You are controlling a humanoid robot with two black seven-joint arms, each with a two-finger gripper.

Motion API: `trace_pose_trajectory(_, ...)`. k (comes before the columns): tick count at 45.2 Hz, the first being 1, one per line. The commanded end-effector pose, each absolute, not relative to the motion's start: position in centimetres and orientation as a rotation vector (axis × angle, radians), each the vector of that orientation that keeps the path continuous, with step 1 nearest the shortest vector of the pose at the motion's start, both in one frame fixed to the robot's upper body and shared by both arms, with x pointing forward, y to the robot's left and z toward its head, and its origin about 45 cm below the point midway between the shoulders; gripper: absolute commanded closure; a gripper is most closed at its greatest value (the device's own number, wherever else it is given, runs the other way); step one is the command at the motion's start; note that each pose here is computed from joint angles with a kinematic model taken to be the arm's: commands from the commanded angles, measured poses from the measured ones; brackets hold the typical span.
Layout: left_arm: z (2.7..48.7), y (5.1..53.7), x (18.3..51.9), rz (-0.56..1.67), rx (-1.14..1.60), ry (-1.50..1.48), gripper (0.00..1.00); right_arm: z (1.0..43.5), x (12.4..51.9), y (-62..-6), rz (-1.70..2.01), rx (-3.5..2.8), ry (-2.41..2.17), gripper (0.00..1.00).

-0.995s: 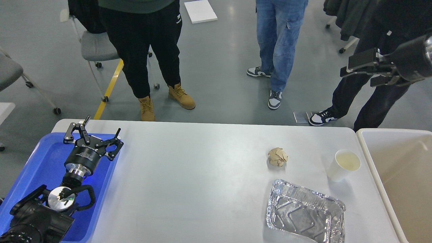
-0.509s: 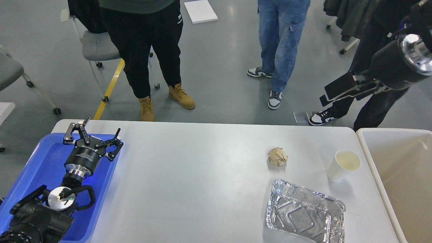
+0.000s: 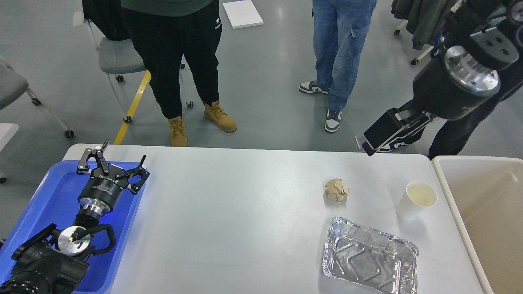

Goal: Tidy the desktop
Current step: 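Raise the right gripper up and away from the paper cup, then lower the right gripper down beside the small paper cup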

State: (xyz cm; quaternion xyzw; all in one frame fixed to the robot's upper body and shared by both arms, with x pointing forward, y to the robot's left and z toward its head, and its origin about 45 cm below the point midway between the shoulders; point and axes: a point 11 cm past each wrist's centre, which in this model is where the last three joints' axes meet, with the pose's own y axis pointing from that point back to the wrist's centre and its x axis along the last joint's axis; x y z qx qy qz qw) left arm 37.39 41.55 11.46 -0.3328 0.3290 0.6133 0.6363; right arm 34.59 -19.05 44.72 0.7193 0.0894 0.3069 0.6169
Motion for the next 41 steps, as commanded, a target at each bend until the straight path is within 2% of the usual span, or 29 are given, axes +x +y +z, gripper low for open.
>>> trace_pose_trajectory(1, 11.5, 41.5, 37.4, 1.401, -0.76, 0.752, 0.0, 42.2, 34.9, -17.6, 0.67, 1.556, 0.284, 0.0)
trace_pose_trajectory(20, 11.5, 41.5, 37.4, 1.401, -0.76, 0.752, 0.0, 41.0, 37.0, -23.3, 0.43, 1.336, 0.036, 0.0)
trace_pose_trajectory(41, 11.5, 41.5, 37.4, 1.401, -0.76, 0.752, 0.0, 40.9, 35.6, -29.4, 0.162, 1.367, -0.161, 0.0)
